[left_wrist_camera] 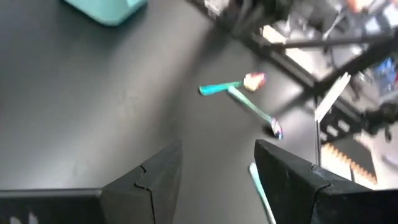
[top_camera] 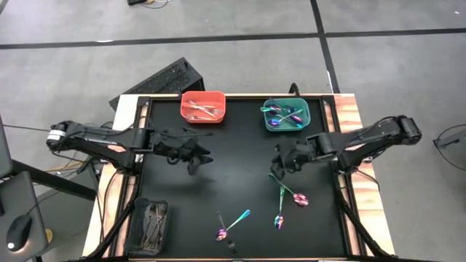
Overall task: Sort silverware by color (type)
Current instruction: Put the blue spoon into the blue bin
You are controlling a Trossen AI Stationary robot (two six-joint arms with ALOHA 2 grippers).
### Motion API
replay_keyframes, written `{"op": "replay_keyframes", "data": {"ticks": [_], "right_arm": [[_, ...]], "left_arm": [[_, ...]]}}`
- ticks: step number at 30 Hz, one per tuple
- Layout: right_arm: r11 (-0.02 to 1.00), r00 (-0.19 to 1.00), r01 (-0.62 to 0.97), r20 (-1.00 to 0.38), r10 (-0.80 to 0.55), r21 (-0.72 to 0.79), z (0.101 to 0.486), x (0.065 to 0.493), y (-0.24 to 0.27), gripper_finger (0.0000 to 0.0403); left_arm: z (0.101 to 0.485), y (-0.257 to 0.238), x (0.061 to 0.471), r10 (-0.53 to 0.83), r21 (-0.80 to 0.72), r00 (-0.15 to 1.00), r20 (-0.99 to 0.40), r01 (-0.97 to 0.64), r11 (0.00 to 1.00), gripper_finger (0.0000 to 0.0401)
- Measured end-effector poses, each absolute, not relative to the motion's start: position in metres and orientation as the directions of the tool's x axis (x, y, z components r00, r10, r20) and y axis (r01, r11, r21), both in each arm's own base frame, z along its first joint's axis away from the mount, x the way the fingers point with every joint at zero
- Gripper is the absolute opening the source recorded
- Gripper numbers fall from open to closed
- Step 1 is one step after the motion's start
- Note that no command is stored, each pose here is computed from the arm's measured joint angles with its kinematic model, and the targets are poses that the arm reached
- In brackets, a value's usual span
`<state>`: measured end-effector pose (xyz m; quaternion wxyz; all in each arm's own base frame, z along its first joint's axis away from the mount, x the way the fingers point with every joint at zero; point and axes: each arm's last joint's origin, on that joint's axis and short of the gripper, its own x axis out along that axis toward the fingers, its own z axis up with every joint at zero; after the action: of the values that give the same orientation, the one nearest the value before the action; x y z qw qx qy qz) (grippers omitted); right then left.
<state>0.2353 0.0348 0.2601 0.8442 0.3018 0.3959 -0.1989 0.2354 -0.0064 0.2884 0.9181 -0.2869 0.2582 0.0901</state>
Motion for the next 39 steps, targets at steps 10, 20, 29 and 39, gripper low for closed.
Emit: {"op": "replay_keyframes", "data": {"ticks": [10,20,29,39], "right_arm": [[0.776,0.281,0.601,-0.959,0.019,0.191,0.220,0.209,0.067,0.0107],[0.817,0.241,0.550,-0.969,0.045,0.174,0.169,0.210,0.092,0.0136],[0.863,0.133,0.494,-0.990,0.046,0.107,0.140,0.222,0.097,0.0130],[0.890,0.136,0.434,-0.987,0.091,0.142,0.148,0.233,0.080,0.0013]], "left_arm": [[0.308,-0.001,0.198,0.166,-0.443,0.850,-0.501,-0.416,0.794,0.0188],[0.304,0.000,0.196,0.206,-0.379,0.820,-0.535,-0.450,0.808,0.0188],[0.306,0.001,0.192,0.210,-0.375,0.821,-0.530,-0.449,0.811,0.0188],[0.312,0.002,0.178,0.239,-0.415,0.821,-0.518,-0.486,0.769,0.0188]]}}
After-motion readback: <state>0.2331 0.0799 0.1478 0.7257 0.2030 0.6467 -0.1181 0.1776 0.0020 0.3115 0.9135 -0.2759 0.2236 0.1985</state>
